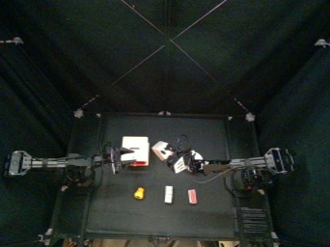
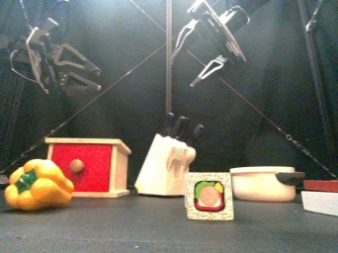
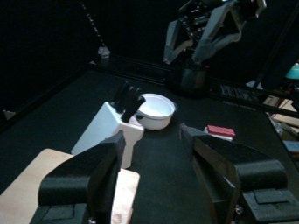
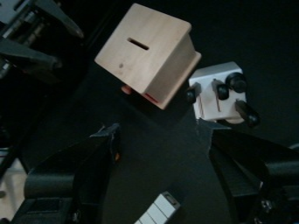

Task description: Grab cleaver

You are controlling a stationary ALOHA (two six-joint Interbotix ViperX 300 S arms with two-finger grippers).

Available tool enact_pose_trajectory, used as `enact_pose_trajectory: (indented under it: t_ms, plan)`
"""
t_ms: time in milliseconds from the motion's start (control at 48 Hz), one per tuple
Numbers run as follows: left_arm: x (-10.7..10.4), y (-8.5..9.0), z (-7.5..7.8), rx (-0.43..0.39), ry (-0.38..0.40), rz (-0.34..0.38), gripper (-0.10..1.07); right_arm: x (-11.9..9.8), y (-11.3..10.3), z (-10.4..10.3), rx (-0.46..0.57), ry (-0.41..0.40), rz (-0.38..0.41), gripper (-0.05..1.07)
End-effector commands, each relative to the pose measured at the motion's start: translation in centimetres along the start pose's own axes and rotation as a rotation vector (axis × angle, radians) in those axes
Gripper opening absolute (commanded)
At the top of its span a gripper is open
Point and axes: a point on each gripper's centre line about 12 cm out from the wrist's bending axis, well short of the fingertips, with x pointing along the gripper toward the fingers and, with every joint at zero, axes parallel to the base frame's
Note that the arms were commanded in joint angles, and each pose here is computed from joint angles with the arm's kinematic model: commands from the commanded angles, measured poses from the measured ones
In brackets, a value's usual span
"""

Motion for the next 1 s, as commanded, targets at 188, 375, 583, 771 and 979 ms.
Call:
enact_pose_trajectory:
  t_ms: [188,375,583,771,979]
  plan:
    - [0.2,0.0,0.6,0.0,-0.022,0.003,0.89,0.2,-1.8,2.2,0.091,-0.03,0.044,0.99]
    - [0.2,0.0,0.6,0.001,-0.02,0.003,0.89,0.2,-2.0,2.8,0.067,-0.048,-0.017,0.99]
    - [0.2,0.1,0.6,0.0,-0.021,0.005,0.89,0.5,-1.6,3.2,-0.015,-0.041,-0.097,0.99]
    - [0.2,0.1,0.6,0.0,-0.021,0.005,0.89,1.6,-0.5,2.9,-0.076,0.004,-0.071,0.99]
    - [0.2,0.1,0.5,0.001,-0.019,0.006,0.89,3.3,-0.2,1.7,-0.13,0.048,-0.054,0.99]
